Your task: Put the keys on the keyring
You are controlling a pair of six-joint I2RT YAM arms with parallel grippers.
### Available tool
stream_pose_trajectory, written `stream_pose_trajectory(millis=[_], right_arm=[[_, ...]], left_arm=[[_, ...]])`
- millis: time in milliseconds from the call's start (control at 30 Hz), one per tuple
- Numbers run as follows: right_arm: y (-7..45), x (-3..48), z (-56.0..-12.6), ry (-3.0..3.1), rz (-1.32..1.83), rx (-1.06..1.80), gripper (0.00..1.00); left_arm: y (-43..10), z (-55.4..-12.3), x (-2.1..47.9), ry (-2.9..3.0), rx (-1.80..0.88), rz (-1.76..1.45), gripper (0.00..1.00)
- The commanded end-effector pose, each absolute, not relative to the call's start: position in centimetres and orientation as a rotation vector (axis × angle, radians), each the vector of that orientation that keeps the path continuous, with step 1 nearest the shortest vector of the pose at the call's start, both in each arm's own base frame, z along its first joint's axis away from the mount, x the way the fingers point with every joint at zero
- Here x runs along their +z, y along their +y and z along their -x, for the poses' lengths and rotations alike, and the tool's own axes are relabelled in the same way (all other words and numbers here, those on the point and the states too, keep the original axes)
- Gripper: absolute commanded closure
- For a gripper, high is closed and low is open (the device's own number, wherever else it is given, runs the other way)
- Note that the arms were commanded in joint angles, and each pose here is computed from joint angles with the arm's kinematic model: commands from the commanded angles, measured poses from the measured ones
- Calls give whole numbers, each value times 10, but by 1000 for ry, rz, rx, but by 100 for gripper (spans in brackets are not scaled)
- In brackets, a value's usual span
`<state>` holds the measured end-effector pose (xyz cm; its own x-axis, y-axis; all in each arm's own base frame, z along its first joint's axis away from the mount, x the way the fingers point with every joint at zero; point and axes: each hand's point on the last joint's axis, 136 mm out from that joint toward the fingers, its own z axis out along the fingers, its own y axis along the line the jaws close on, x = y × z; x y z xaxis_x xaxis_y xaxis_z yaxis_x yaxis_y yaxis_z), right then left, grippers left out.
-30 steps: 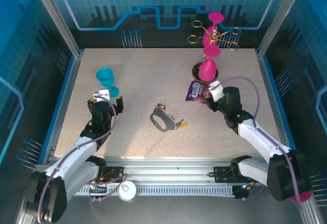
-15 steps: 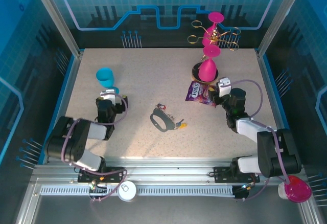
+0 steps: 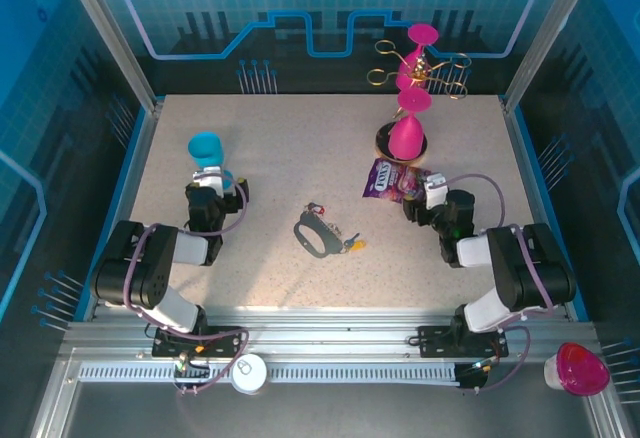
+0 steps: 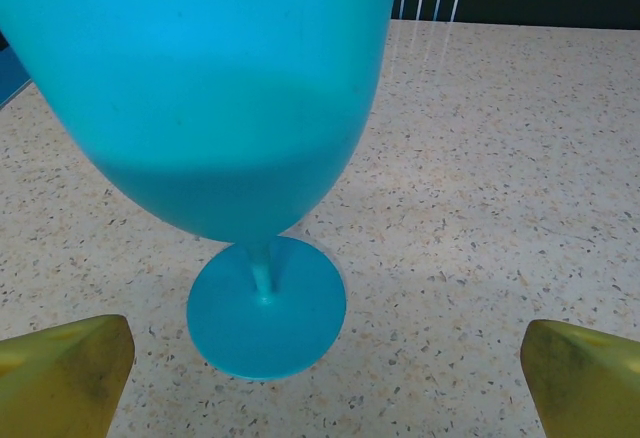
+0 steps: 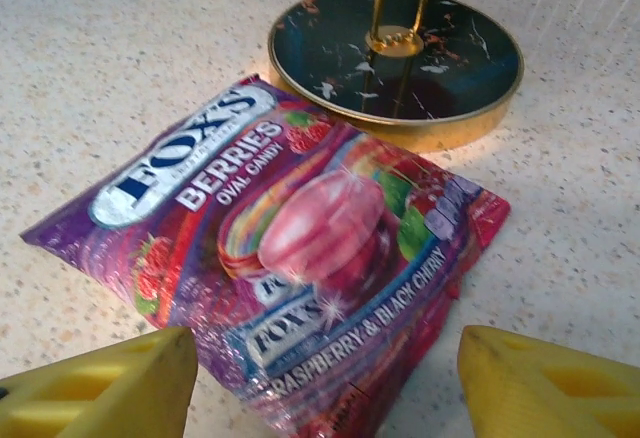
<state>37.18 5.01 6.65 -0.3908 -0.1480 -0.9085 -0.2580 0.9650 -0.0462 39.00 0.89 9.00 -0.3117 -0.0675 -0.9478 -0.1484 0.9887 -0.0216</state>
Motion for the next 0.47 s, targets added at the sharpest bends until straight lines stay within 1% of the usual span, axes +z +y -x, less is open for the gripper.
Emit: stream_pose_trajectory(millis=[0, 200, 267, 333, 400, 433], right_arm=[[43, 102, -391, 1852, 234, 128, 29], [37, 98, -398, 1900, 203, 111, 27], [37, 98, -398, 1901, 201, 110, 24], [37, 98, -398, 1900, 201, 109, 16], [37, 98, -398, 1900, 201, 110, 0], [37, 98, -397, 1901, 201, 109, 0]], left_arm=[[12, -395, 98, 1868, 83, 176, 1], [13, -397, 97, 1882, 52, 178, 1], [13, -397, 97, 1881, 52, 178, 1], [13, -397, 96, 1883, 53, 179, 1], [13, -396, 97, 1878, 53, 177, 1], [13, -396, 97, 1877, 53, 177, 1]])
